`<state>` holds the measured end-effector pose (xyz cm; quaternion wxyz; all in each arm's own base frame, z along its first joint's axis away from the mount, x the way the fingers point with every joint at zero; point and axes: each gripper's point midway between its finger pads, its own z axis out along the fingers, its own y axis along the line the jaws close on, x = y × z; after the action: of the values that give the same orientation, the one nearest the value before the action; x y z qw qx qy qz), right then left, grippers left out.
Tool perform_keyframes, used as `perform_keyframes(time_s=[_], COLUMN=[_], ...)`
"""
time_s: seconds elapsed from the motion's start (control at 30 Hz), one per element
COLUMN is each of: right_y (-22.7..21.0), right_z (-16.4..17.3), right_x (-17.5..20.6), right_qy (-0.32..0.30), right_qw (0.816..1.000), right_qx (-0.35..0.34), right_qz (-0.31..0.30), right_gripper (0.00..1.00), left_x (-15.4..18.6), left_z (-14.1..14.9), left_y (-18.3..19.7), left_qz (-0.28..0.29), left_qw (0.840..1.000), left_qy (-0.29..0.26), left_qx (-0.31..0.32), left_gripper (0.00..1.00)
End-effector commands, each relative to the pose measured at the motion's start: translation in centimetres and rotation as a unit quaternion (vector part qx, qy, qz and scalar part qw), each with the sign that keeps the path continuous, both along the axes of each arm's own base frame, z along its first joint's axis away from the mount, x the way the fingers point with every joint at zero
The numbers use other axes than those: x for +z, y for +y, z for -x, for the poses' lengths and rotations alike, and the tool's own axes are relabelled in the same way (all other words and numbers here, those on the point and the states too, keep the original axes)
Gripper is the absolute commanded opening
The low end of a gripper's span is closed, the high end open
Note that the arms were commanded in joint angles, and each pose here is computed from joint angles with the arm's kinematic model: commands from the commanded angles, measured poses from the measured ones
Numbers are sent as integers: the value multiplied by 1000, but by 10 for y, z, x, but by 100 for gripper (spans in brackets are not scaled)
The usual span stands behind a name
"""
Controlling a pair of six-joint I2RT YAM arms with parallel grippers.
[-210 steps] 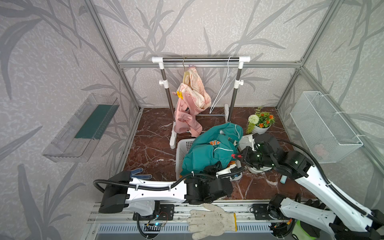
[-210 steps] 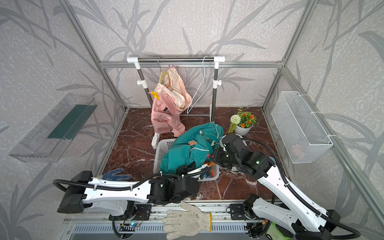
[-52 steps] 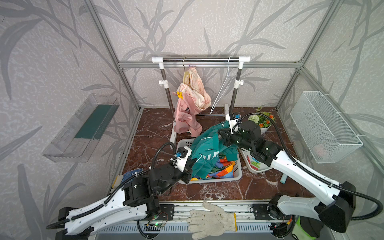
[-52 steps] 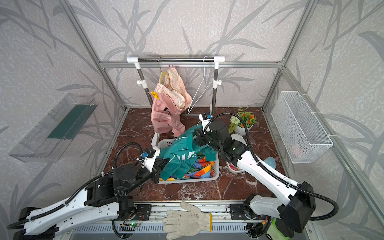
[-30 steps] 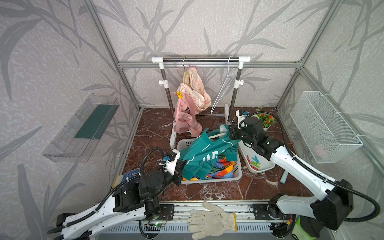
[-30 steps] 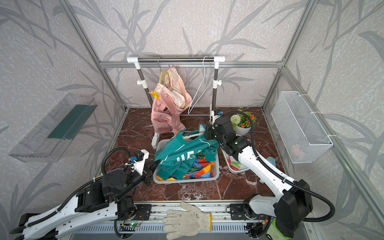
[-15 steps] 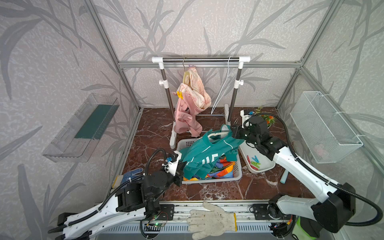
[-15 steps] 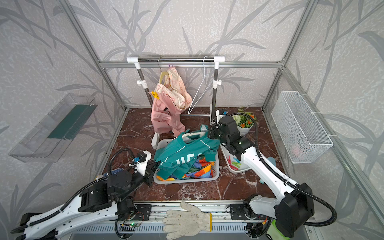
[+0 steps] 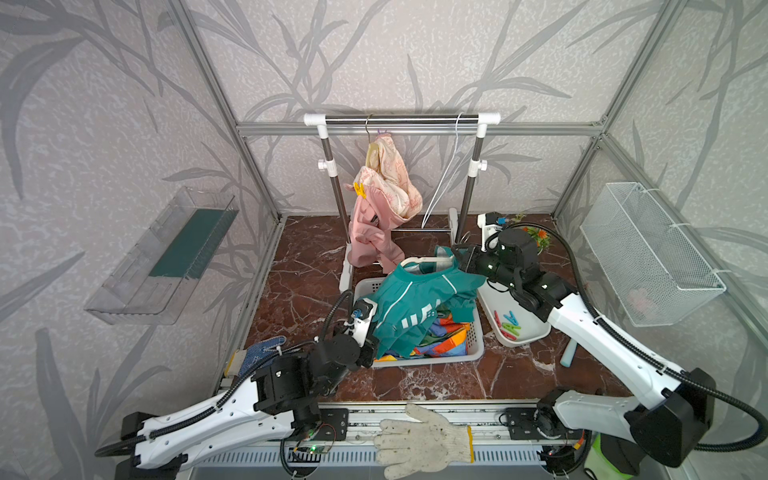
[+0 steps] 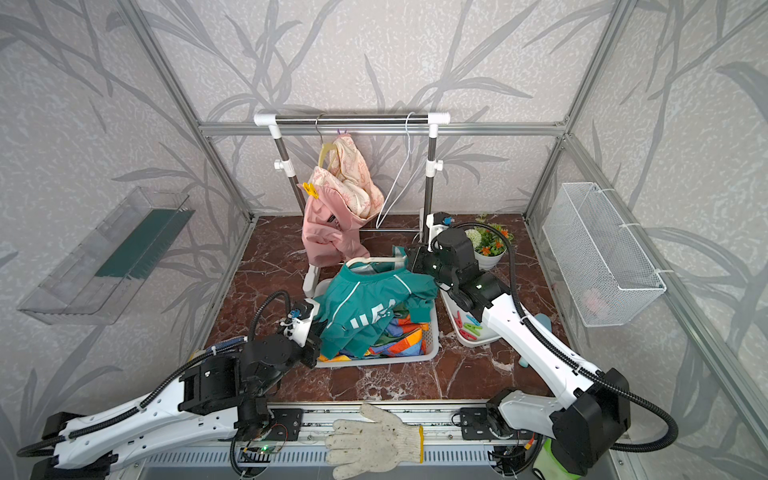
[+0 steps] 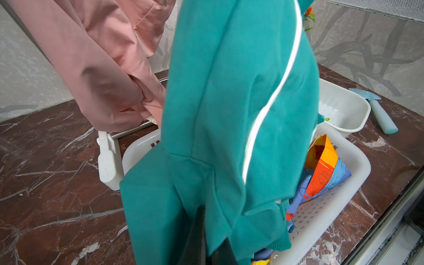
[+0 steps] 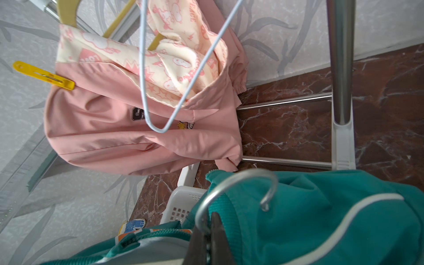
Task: Remove the clothespins securing jackets to the hanger
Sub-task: Remove the jacket from the hanger.
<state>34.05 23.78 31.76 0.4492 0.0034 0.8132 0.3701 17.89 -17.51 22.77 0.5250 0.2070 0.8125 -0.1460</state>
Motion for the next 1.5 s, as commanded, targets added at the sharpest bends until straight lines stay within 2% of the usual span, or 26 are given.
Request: perform_keyframes(time_s=[0.0,0.17,0.27,0.43,0.7,0.77,0.87,0.9,1.03,1.17,1.3,1.47], right_y=[0,-24,-29,-5,27,37,48,50,62,67,68,70], right_z=[-4,-14,-16,-9,6,10,13,14,16,17,21,22], right_x=[41,45,47,53,62,66,63,62,63,70,75,75], right_qy=[-49,-60,-61,-53,-68,-75,-92,-92,-98,-111,-118,-120], right_qw=[999,996,995,998,996,995,994,993,991,989,987,986], right_qx=[-12,-62,-68,-11,31,46,64,68,86,97,106,112], right_qz=[-21,-20,-32,-41,-54,-48,-16,-15,-21,-19,-17,-20], right_gripper=[0,0,0,0,0,0,0,0,0,0,0,0], left_x=[11,-4,-10,-16,7,21,51,59,98,137,167,185], left_z=[0,-7,-7,-8,-11,-9,-7,-7,-6,-1,3,8], left_y=[-1,19,24,18,4,4,6,8,13,19,26,18], left_qz=[17,-9,-15,-33,-28,-14,10,12,15,41,50,40], left_qw=[1000,998,998,997,999,999,999,999,997,993,988,987], left_qy=[-9,3,11,21,2,-9,-33,-41,-75,-112,-146,-152], left_qx=[-3,56,68,63,40,33,22,22,12,-2,-12,-41], left_gripper=[0,0,0,0,1,23,47,51,56,62,63,62])
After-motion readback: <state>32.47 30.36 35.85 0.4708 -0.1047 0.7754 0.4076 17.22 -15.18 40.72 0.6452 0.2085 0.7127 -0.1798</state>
